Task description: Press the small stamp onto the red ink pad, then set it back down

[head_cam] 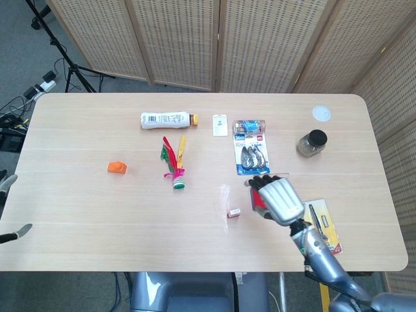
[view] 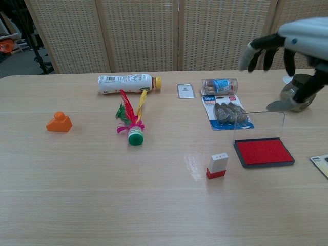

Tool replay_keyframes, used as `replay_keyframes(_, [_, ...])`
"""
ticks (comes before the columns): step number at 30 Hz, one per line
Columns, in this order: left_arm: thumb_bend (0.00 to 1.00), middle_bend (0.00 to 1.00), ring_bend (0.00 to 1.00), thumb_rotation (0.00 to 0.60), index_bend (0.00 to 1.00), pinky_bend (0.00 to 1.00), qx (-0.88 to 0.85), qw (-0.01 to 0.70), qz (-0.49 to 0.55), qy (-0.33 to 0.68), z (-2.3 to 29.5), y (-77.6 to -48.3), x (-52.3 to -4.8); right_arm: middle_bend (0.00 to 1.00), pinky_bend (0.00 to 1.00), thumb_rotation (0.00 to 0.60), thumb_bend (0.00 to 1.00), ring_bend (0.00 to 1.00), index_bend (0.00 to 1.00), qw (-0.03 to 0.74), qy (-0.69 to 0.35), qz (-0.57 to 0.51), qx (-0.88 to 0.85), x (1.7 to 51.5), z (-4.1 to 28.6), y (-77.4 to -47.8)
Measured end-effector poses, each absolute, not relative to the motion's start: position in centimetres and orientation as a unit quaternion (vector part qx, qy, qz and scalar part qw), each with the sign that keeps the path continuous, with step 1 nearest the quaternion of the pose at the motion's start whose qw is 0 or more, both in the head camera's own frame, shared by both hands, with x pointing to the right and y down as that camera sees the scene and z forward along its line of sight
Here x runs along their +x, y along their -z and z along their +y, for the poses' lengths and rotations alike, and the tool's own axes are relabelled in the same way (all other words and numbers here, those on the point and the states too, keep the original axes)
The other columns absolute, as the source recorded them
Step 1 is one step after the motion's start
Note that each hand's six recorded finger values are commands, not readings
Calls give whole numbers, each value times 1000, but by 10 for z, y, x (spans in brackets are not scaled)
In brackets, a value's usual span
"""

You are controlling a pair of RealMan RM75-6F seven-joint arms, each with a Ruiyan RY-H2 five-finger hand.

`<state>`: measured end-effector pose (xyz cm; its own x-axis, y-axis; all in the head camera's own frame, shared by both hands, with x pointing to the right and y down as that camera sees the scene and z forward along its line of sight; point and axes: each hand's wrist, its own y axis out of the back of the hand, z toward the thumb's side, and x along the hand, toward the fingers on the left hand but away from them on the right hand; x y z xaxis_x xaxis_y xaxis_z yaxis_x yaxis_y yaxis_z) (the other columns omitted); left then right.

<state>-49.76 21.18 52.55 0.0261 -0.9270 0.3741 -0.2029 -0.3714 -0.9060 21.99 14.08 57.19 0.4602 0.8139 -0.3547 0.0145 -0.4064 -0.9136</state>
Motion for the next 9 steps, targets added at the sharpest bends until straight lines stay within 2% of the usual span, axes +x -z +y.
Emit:
replay_keyframes(2, [0, 0, 0, 600, 0, 0, -630, 341, 447, 535, 212, -525, -497, 0, 0, 600, 0, 0, 7, 482, -433, -310, -695, 248, 139, -554])
replay_keyframes(4, [0, 0, 0, 600, 0, 0, -628, 344, 447, 536, 212, -526, -496, 0, 0, 600, 0, 0, 0, 491, -439, -336, -674, 274, 141, -542])
replay_keyframes(9, [0, 0, 0, 600, 0, 0, -620, 352, 448, 539, 211, -528, -494, 0, 0, 600, 0, 0, 0, 487, -459, -407, -622, 340, 156, -530])
